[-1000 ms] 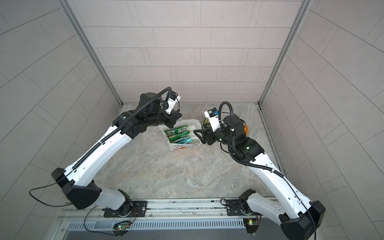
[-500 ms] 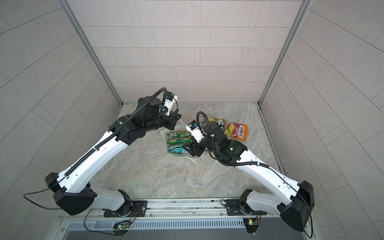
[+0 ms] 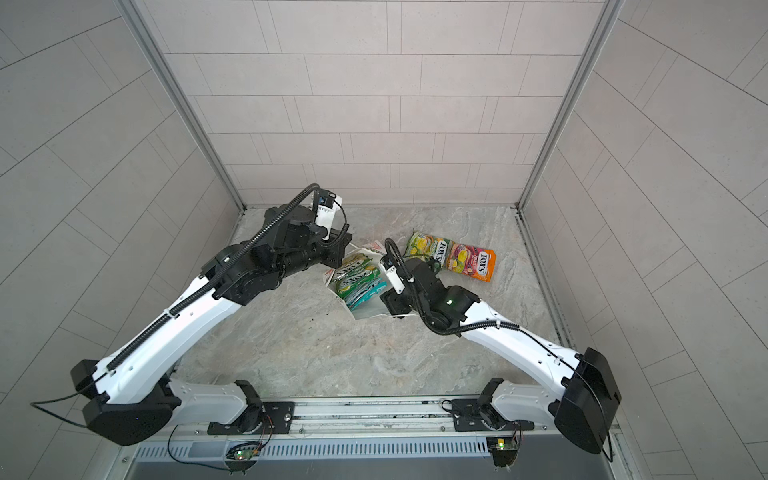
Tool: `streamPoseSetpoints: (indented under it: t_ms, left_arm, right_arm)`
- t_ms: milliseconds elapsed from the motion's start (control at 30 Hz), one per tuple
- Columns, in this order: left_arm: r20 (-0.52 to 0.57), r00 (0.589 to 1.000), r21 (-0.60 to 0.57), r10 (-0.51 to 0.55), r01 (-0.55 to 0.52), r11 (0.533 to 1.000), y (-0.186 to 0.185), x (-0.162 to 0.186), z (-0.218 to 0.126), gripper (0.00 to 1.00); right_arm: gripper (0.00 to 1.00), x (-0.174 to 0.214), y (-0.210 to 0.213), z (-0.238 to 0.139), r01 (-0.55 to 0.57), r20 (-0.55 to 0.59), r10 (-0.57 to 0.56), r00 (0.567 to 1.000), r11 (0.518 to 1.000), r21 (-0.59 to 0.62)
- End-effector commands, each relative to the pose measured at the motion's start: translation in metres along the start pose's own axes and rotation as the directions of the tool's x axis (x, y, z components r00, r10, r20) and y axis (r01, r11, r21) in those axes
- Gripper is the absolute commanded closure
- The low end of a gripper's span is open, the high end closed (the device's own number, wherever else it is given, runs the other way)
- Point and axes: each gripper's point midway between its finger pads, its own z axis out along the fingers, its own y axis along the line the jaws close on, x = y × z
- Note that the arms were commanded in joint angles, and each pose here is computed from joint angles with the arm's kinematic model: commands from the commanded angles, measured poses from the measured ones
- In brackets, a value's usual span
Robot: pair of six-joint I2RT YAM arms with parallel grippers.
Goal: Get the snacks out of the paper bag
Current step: 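Move the right gripper over the bag opening held by the left gripper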
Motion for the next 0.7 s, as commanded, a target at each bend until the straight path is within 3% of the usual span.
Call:
streamPoseSetpoints:
  t_ms: [0, 333, 667]
  left_arm:
    - [0.075, 0.996, 0.003, -0.051, 0.051, 0.999, -0.001, -0.013, -0.019, 1.00]
    - [0.039, 0.993, 0.000, -0.114, 0.114, 0.994, -0.011, 0.000, -0.006, 1.00]
    - [0.011, 0.989, -0.013, -0.145, 0.145, 0.989, -0.021, 0.014, 0.018, 1.00]
  right_arm:
    - [0.32, -0.005, -0.018, 0.011, 0.036, 0.014, -0.038, 0.999, 0.993, 0.113]
    - [0.32, -0.002, -0.031, 0.037, 0.081, -0.002, -0.082, 0.997, 0.976, 0.200]
    - [0.30, 0.004, -0.010, -0.004, 0.015, 0.097, -0.020, 0.995, 0.999, 0.048]
